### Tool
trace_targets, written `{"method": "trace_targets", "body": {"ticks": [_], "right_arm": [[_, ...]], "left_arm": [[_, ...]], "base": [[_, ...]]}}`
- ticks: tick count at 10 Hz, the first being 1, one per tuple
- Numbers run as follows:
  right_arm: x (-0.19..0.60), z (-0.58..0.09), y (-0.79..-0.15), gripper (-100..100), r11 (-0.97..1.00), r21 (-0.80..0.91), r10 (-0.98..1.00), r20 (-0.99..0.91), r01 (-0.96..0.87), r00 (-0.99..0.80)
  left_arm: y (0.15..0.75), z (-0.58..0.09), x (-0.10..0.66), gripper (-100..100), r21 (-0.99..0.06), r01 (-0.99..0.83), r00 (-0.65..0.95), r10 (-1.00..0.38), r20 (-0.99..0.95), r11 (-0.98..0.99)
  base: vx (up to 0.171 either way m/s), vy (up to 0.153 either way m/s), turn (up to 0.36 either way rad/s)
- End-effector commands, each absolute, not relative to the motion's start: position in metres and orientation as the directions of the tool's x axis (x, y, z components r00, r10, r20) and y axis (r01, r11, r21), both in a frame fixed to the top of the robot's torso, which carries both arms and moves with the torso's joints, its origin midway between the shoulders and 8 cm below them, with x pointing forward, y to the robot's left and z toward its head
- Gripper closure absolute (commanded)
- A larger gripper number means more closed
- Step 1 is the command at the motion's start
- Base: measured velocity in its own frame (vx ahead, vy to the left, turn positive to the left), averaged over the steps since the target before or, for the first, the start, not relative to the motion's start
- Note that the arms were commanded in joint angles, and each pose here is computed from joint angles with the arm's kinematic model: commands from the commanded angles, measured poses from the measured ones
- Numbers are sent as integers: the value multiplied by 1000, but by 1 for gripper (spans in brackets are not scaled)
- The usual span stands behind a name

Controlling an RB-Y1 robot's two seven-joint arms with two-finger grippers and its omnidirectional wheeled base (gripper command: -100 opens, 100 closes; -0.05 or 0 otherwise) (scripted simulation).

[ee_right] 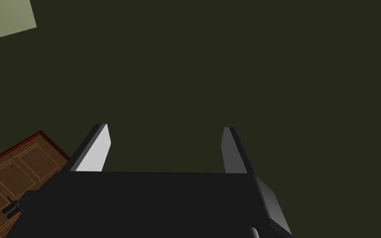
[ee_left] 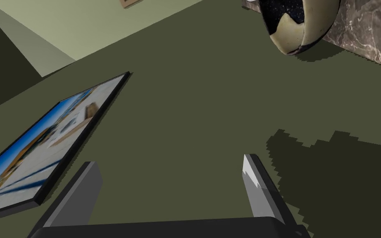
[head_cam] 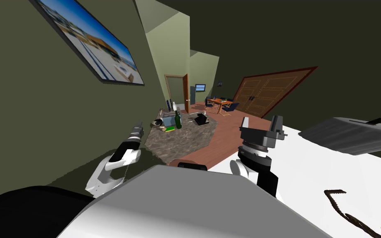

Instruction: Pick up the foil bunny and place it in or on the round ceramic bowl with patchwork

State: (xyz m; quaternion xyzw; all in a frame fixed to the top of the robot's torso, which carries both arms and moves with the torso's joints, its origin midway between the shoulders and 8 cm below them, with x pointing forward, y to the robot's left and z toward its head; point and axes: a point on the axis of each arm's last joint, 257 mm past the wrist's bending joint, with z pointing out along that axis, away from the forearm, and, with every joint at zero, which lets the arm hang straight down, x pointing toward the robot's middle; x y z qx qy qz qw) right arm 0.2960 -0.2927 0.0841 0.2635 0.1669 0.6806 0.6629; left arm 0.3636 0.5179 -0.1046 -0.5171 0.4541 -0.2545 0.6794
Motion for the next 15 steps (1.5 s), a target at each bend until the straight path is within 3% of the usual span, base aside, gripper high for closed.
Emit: {"method": "trace_targets", "body": {"ticks": [1, 15], "right_arm": [[296, 84, -293, 0, -65, 577, 990, 137, -814, 18], [296, 84, -293, 0, -65, 577, 990, 137, -814, 18]], "left_arm": [[529, -114, 359, -100, -933, -171, 465, -809, -359, 316], [565, -186, 324, -100, -886, -449, 458, -823, -337, 113]], "base": [[11, -5, -63], [24, 6, -77]]}}
